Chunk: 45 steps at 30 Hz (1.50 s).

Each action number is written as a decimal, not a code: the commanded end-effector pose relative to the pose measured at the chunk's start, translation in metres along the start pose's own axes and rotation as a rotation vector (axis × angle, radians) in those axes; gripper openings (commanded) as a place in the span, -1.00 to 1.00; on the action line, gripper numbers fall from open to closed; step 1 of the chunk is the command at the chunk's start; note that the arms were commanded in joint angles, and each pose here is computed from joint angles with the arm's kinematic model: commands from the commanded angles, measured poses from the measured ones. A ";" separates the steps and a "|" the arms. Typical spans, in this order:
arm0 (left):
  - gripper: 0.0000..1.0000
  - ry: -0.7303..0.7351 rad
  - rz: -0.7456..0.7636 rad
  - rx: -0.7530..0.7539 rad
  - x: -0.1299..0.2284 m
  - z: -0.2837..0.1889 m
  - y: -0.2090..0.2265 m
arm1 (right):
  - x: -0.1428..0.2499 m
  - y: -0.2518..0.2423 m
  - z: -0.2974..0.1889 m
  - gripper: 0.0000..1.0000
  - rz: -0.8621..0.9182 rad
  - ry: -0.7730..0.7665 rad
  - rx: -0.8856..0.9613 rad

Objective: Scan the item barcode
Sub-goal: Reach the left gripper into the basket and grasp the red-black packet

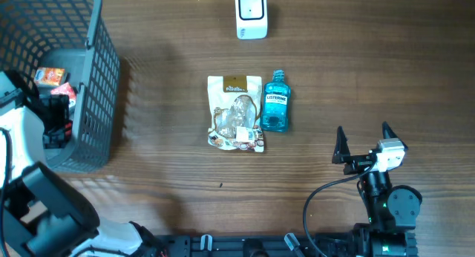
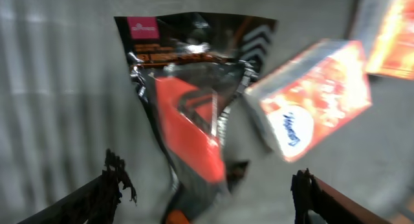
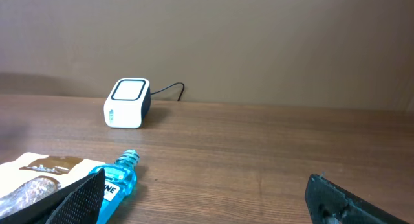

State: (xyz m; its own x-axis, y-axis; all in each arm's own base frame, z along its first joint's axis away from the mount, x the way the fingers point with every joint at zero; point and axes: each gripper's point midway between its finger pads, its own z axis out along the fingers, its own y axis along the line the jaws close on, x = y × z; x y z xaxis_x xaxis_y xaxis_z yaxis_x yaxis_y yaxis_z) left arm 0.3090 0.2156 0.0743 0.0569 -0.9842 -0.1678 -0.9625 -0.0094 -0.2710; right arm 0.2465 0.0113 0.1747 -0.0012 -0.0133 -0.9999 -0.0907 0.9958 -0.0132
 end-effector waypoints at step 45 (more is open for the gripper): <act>-0.92 -0.004 0.014 0.182 0.004 -0.029 -0.024 | -0.001 0.000 0.000 1.00 -0.010 -0.006 0.003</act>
State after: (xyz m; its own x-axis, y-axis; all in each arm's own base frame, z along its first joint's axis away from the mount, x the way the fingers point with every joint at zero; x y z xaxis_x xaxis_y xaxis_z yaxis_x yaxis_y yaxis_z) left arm 0.3213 0.2100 0.0690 0.0416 -0.9886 -0.1450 -0.9397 0.0106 -0.3418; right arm 0.2465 0.0113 0.1747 -0.0012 -0.0133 -0.9999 -0.0907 0.9958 -0.0132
